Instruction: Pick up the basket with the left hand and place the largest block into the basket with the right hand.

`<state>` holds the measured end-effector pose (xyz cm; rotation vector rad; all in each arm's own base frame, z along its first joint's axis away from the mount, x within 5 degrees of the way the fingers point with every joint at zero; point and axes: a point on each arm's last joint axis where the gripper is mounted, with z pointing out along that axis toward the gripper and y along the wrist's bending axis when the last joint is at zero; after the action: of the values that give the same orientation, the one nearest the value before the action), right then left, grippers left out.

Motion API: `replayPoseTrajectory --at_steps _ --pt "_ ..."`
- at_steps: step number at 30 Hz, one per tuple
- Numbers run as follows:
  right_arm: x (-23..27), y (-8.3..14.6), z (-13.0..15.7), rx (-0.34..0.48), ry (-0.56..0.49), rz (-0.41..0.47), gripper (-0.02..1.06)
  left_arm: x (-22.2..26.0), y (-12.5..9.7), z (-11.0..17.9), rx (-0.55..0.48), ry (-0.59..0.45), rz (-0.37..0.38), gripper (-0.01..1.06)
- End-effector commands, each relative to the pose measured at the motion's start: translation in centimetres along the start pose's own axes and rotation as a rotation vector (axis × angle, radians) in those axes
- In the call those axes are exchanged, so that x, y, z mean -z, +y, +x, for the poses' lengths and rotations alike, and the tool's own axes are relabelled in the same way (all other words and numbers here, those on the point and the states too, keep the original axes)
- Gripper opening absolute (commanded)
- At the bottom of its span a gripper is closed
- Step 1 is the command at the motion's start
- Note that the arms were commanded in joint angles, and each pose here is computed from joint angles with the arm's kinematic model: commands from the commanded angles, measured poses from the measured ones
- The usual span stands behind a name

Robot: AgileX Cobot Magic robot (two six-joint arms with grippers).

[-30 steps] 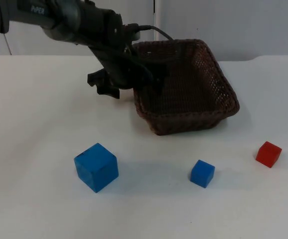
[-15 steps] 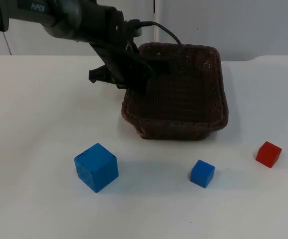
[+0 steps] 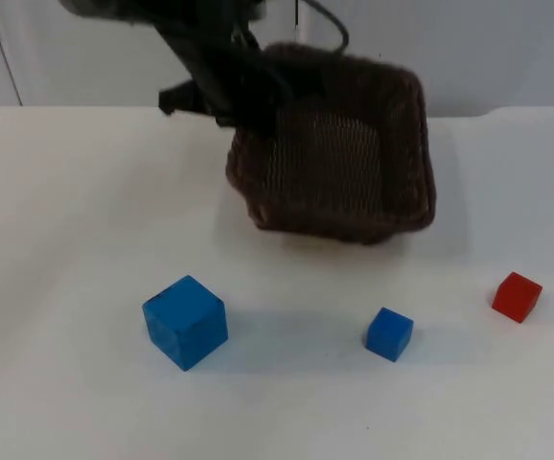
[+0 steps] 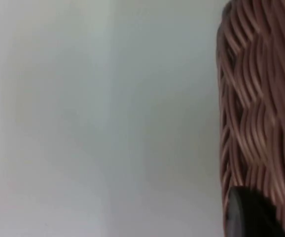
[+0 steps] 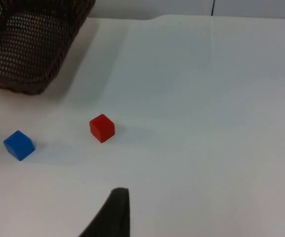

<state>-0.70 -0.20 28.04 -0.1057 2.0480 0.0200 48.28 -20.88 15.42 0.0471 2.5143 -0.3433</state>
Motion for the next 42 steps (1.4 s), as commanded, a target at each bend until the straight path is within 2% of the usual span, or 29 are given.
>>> replayPoseTrajectory --at_steps 1,8,19,27,35,39,42 --pt "0.0 0.0 0.0 -0.004 -0.004 0.003 1.05 2.7 -0.8 -1.7 0.013 -0.061 0.029 0.00" --pt "0.0 0.0 0.0 -0.004 -0.004 0.003 1.05 7.1 -1.4 -3.2 0.011 -0.073 0.037 0.00" --pt "0.0 0.0 0.0 -0.004 -0.004 0.003 1.05 10.8 -1.4 -3.3 -0.007 0.013 -0.009 0.00" --pt "0.0 0.0 0.0 -0.004 -0.004 0.003 1.05 13.8 -1.1 -3.9 -0.003 0.019 -0.021 0.00" --pt "0.0 0.0 0.0 -0.004 -0.004 0.003 1.05 18.6 1.5 -4.8 0.025 0.003 -0.037 0.00" --pt "0.0 0.0 0.0 -0.004 -0.004 0.003 1.05 20.3 2.4 -4.0 0.044 -0.017 0.001 0.00" --pt "0.0 0.0 0.0 -0.004 -0.004 0.003 1.05 21.8 3.9 -2.5 0.070 -0.031 -0.012 0.00"
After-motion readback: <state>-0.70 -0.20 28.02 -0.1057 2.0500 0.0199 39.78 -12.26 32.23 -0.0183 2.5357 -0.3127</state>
